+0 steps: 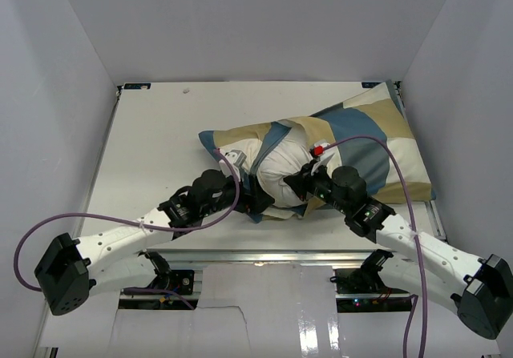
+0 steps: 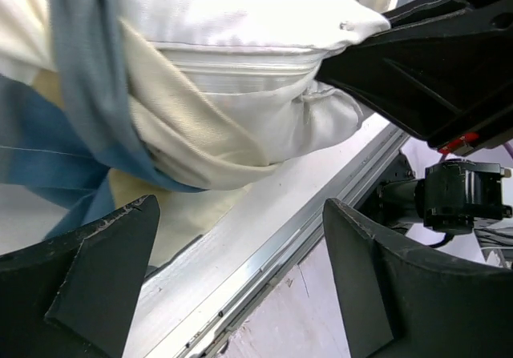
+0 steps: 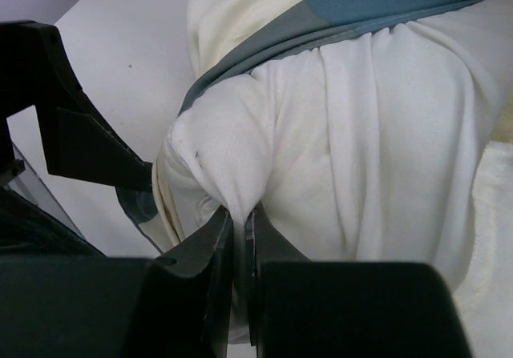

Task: Remove the pillowcase from the pillow

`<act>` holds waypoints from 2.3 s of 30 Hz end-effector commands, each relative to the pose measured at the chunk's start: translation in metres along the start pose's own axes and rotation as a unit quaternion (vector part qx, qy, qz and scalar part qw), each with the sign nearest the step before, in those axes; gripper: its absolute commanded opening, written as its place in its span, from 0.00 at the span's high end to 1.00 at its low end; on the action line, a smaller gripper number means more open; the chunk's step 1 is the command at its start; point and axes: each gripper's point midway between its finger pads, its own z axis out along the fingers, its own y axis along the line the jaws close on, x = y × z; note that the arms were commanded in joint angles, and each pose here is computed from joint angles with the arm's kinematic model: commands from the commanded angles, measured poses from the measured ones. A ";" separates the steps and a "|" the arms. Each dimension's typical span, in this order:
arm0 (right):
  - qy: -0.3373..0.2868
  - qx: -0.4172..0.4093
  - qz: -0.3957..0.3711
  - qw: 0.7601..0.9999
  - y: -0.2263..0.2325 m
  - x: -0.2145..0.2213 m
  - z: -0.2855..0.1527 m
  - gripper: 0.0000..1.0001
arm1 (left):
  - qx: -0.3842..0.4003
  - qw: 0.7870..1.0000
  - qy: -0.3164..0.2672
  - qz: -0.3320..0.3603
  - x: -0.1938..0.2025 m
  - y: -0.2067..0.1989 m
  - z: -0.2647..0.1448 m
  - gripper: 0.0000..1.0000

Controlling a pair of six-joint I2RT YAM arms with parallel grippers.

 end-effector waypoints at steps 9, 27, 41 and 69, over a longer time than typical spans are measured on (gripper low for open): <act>-0.059 -0.023 0.008 0.998 0.017 -0.033 -0.011 0.92 | -0.135 0.991 0.003 0.011 0.008 0.037 0.023 0.21; -0.065 -0.035 0.015 0.997 0.023 -0.037 -0.042 0.92 | 0.029 0.997 -0.067 -0.029 -0.021 -0.031 -0.016 0.33; -0.075 -0.027 0.011 0.997 0.019 -0.038 -0.045 0.92 | -0.082 0.995 -0.029 -0.054 0.009 0.009 0.028 0.76; -0.079 0.021 0.004 0.997 0.000 -0.031 -0.091 0.92 | -0.072 0.995 -0.043 -0.046 0.000 0.029 -0.017 0.75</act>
